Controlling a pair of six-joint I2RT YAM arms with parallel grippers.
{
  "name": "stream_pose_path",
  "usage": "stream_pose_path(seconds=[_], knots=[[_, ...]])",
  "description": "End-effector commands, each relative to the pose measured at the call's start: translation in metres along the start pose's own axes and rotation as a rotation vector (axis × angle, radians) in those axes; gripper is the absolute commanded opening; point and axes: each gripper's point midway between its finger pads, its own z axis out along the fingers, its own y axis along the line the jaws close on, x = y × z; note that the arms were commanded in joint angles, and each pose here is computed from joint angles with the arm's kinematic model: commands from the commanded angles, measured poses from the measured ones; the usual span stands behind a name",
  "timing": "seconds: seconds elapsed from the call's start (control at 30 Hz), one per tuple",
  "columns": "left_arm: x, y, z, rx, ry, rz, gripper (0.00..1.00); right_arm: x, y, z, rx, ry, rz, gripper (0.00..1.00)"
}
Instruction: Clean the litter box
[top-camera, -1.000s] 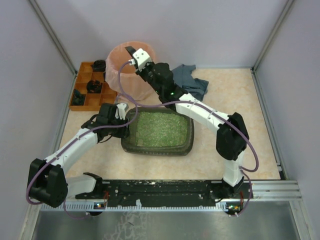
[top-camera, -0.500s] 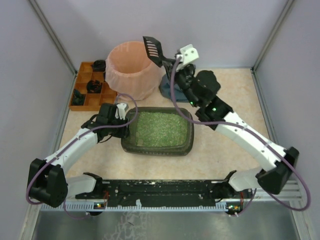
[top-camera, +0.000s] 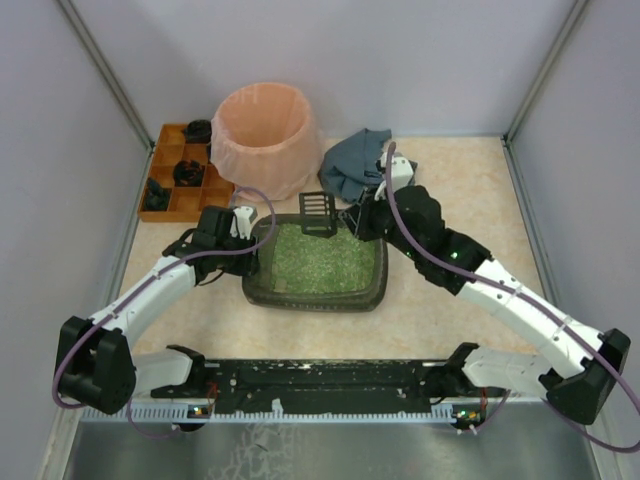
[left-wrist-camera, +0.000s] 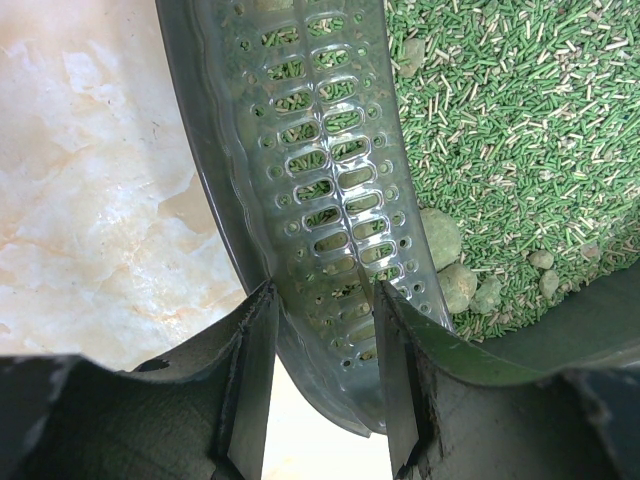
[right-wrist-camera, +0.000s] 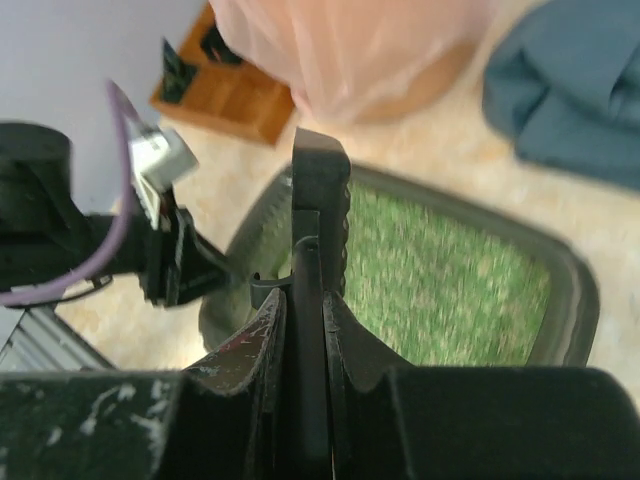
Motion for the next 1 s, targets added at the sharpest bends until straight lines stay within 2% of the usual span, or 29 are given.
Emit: stream_pose_path(seconds=[0.0, 0.4, 0.67, 0.97], knots=[[-0.006, -0.02, 0.001, 0.093, -0.005, 0.013, 0.48, 0.042, 0.0, 0.002, 0.035, 0.148, 0.182, 0.0], [-0.006, -0.021, 0.0, 0.099, -0.006, 0.012, 0.48, 0.105, -0.018, 0.061, 0.253, 0.491, 0.135, 0.0], [-0.006, -0.021, 0.0, 0.1, -0.006, 0.012, 0.47, 0.146, -0.015, 0.085, 0.246, 0.656, 0.117, 0.0], [-0.006, -0.021, 0.0, 0.099, -0.005, 0.013, 0.47, 0.197, -0.013, 0.09, 0.205, 0.799, 0.17, 0.0]])
